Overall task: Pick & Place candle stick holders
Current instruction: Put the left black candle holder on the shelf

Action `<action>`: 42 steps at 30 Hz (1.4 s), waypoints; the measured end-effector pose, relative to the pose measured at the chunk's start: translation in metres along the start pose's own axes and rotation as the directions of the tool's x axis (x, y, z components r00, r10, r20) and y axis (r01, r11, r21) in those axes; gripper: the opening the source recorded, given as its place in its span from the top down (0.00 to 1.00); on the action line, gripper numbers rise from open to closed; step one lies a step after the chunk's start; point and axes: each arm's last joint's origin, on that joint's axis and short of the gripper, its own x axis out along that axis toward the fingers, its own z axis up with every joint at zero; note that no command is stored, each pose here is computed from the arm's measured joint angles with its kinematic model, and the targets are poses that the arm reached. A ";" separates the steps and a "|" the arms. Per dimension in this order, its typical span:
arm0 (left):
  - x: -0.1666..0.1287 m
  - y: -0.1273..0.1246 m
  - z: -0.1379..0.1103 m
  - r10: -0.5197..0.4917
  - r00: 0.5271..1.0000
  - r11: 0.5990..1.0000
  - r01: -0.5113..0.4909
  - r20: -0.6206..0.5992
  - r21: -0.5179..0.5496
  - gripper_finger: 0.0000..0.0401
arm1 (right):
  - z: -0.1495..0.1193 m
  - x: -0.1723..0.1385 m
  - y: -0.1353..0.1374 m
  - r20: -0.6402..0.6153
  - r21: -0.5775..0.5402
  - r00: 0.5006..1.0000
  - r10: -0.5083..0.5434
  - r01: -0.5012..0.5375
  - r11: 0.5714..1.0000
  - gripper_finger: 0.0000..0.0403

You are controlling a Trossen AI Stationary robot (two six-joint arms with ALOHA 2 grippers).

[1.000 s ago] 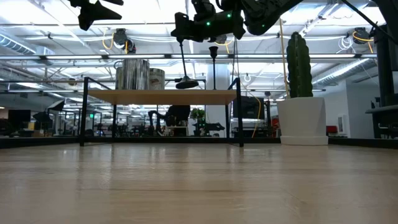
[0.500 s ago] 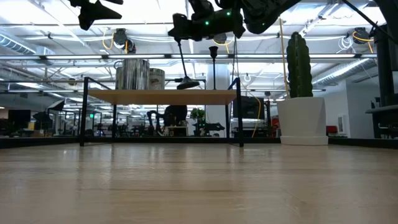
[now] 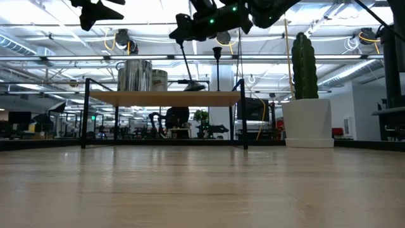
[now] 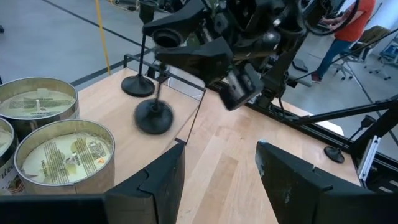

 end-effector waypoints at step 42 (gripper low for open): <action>0.001 -0.001 0.004 -0.012 0.999 1.000 0.013 0.036 -0.028 0.49 | 0.002 0.010 -0.021 0.216 -0.044 0.963 -0.164 0.177 0.983 0.67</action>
